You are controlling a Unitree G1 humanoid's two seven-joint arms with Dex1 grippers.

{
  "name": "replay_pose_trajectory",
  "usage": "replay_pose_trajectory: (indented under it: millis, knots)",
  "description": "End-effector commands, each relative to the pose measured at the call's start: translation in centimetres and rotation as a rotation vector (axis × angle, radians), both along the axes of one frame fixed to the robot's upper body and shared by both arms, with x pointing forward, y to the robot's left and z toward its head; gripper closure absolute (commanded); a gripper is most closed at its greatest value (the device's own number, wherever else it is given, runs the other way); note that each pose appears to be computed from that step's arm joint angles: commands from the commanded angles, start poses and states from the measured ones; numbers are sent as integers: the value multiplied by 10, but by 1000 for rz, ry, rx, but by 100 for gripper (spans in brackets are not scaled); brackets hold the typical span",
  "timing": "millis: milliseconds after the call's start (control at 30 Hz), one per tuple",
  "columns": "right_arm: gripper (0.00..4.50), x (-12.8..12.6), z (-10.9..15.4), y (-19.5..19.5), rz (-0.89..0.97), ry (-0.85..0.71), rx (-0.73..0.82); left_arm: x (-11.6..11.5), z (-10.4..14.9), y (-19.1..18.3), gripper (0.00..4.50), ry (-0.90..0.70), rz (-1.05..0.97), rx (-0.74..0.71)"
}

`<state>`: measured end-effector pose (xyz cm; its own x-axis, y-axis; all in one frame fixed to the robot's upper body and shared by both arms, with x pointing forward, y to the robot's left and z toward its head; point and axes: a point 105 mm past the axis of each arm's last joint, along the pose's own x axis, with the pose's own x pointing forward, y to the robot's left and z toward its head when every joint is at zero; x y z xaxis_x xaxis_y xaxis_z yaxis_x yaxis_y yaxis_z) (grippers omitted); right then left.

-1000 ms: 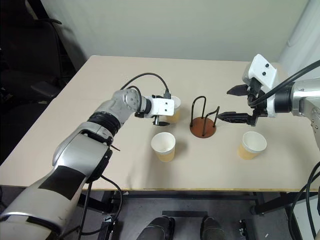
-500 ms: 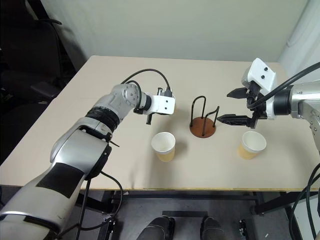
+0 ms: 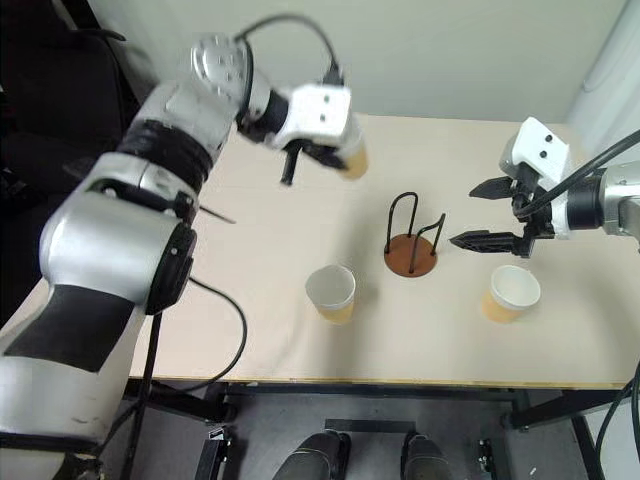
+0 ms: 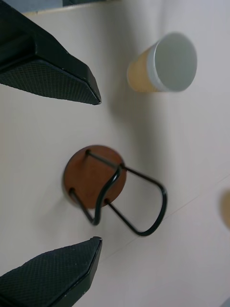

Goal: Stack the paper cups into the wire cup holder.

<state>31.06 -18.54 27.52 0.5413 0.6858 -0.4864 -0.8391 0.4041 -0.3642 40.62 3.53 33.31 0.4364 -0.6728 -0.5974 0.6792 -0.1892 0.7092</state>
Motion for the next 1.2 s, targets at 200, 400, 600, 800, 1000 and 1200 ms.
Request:
replay_pose_trajectory:
  millis: [200, 400, 600, 800, 1000, 1200]
  knots:
    - [0, -7, 7, -12, -24, -15, -36, -21, 7, -36, 440, 45, -143, -7]
    - [0, -10, 7, -15, -34, -11, -40, -28, -7, -49, 440, 113, -204, 4]
    - [0, -10, 6, -14, -37, -13, -39, -27, -20, -51, 440, 139, -213, 18]
    - [0, -10, 5, -13, -34, -13, -33, -22, -38, -54, 440, 142, -199, 30]
    - [0, -11, 4, -12, -35, -13, -29, -20, -43, -60, 440, 132, -195, 23]
    - [0, -12, 3, -12, -40, -12, -25, -17, -54, -61, 440, 124, -181, 42]
